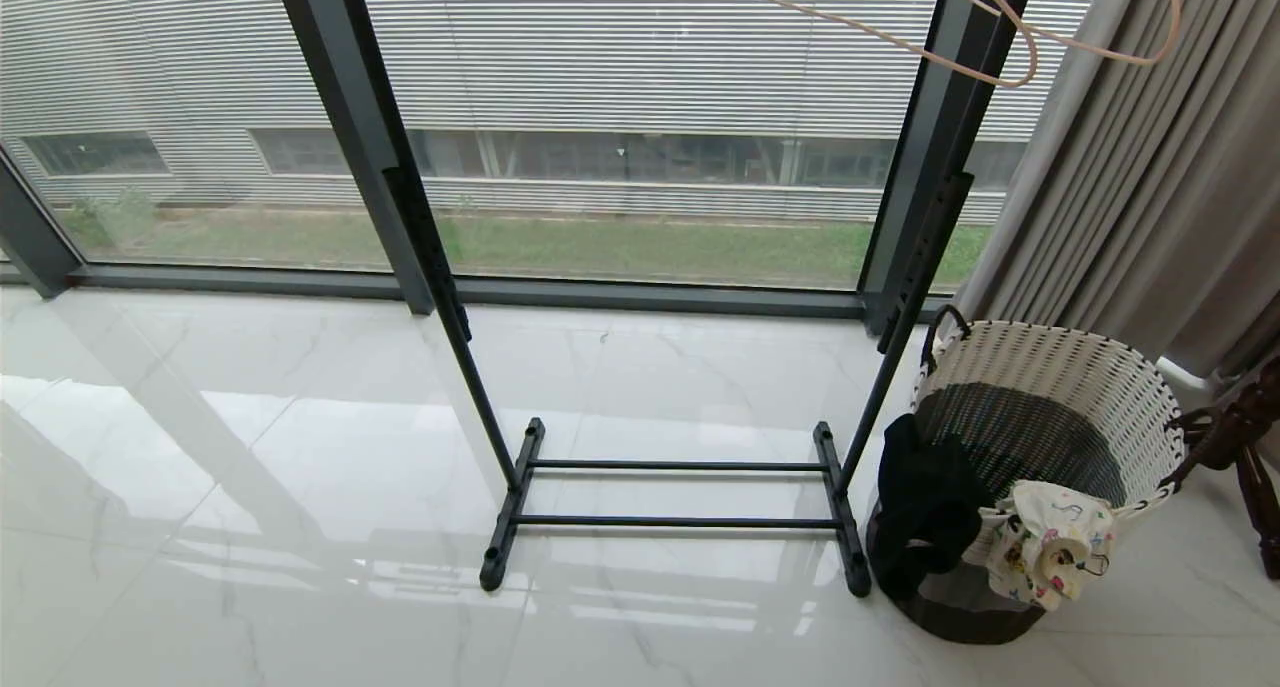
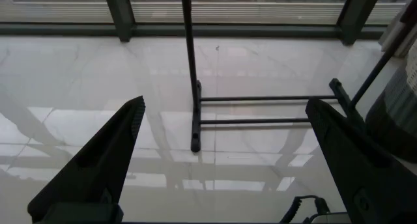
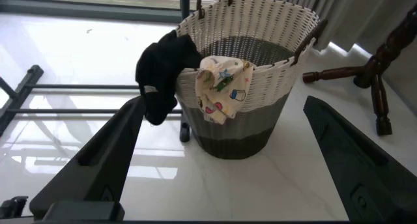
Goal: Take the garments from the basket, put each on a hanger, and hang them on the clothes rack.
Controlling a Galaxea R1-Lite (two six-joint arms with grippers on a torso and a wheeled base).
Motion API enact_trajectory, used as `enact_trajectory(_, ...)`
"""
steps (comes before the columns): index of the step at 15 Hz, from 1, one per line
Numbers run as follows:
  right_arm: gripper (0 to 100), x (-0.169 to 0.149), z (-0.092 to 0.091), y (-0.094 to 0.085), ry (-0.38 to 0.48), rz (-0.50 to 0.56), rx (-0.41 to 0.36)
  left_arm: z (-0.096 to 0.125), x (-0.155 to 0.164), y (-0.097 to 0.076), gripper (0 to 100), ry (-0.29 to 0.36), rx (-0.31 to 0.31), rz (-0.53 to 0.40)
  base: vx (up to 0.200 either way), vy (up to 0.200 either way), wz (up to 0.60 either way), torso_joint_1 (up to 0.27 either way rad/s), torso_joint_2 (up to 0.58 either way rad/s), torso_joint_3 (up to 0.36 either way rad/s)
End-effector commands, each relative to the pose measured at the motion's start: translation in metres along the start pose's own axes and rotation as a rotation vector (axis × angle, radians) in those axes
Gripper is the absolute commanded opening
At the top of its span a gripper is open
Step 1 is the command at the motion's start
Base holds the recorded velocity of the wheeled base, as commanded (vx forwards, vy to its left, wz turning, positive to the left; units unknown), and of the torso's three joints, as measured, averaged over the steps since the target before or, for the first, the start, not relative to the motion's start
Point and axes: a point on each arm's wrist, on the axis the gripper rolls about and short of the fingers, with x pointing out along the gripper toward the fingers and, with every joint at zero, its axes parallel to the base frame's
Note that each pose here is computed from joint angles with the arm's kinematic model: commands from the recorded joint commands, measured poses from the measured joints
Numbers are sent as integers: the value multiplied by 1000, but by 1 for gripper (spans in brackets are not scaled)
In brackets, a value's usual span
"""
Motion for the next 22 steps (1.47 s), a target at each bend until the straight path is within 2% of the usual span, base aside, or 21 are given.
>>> enact_trajectory(1, 100, 0, 0, 0, 0, 1, 1, 0, 0, 0, 100, 0, -1, 0, 0, -200, 0, -12, 7, 2)
enact_trajectory(3, 100, 0, 0, 0, 0, 1, 5, 0, 0, 0, 100, 0, -15, 3, 0, -200, 0, 5, 2, 2)
enact_trajectory(7, 100, 0, 0, 0, 0, 1, 5, 0, 0, 0, 100, 1, -18, 8, 0, 0, 0, 0, 0, 0)
enact_trajectory(12, 100, 0, 0, 0, 0, 1, 5, 0, 0, 0, 100, 2, -17, 8, 200, 0, 0, 4, 3, 5)
enact_trajectory(15, 100, 0, 0, 0, 0, 1, 65, 0, 0, 0, 100, 2, -17, 8, 200, 0, 0, 1, 2, 4)
enact_trajectory(16, 100, 0, 0, 0, 0, 1, 64, 0, 0, 0, 100, 2, -17, 8, 200, 0, 0, 7, 7, 7)
enact_trajectory(20, 100, 0, 0, 0, 0, 1, 56, 0, 0, 0, 100, 2, -14, 8, 0, 0, 0, 0, 0, 0)
enact_trajectory(22, 100, 3, 1, 0, 35, 10, 56, 0, 0, 0, 100, 2, -9, 8, 0, 0, 0, 0, 0, 0)
